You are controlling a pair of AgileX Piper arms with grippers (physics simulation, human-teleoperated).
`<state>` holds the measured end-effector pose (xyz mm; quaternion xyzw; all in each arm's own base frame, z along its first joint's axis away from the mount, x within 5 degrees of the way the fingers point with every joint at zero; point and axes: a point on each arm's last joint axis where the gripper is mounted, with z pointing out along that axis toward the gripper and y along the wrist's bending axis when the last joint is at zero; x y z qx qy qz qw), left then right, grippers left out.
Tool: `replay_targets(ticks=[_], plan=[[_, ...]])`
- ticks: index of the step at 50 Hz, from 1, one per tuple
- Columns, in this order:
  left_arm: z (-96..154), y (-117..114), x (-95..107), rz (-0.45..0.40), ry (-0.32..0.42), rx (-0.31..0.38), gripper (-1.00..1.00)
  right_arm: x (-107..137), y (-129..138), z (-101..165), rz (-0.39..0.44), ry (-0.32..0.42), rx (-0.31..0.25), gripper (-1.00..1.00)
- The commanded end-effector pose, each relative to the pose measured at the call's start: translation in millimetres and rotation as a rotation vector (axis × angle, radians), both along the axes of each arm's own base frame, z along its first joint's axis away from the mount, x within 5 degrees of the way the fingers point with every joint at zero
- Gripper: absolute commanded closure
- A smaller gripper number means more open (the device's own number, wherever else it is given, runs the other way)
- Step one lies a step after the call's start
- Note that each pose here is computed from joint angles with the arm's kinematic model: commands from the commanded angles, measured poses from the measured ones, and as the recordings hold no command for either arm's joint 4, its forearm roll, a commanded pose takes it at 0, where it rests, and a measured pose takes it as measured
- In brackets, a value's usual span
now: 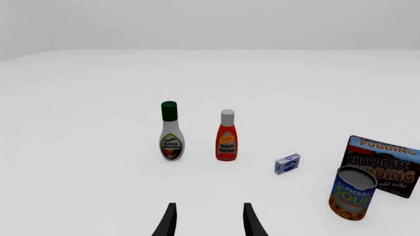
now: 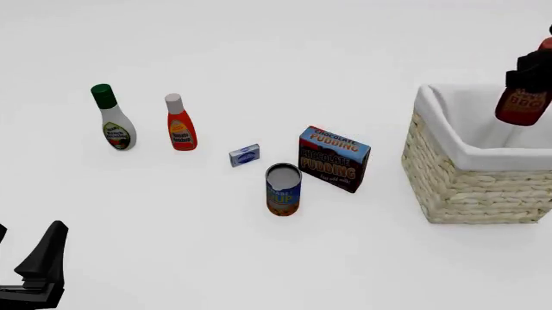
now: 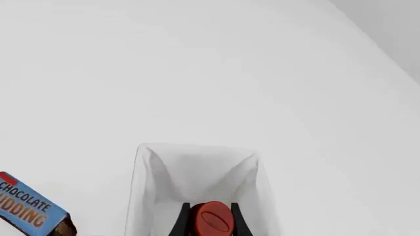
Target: Pick the bbq sauce and place it in the basket.
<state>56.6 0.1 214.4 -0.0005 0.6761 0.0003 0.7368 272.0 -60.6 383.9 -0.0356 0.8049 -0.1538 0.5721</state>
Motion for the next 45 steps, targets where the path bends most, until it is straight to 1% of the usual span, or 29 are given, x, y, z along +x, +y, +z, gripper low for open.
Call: replay_targets(ticks=[1, 2, 20, 45], plan=[[0.0, 0.0, 0.0, 0.0, 0.0, 0.0, -1.0, 12.3, -8.7, -17.7, -0.025, 0.016, 0.017, 1.0], [0.0, 0.0, 0.0, 0.0, 0.0, 0.0, -1.0, 16.0, -9.6, -22.4, -0.025, 0.023, 0.02, 1.0], [0.0, 0.0, 0.0, 0.0, 0.0, 0.0, -1.0, 39.4, -18.1, -55.8, -0.037, 0.072, 0.038, 1.0], [0.0, 0.0, 0.0, 0.0, 0.0, 0.0, -1.0, 59.7, -23.0, -91.1, -0.041, 0.125, 0.063, 1.0]])
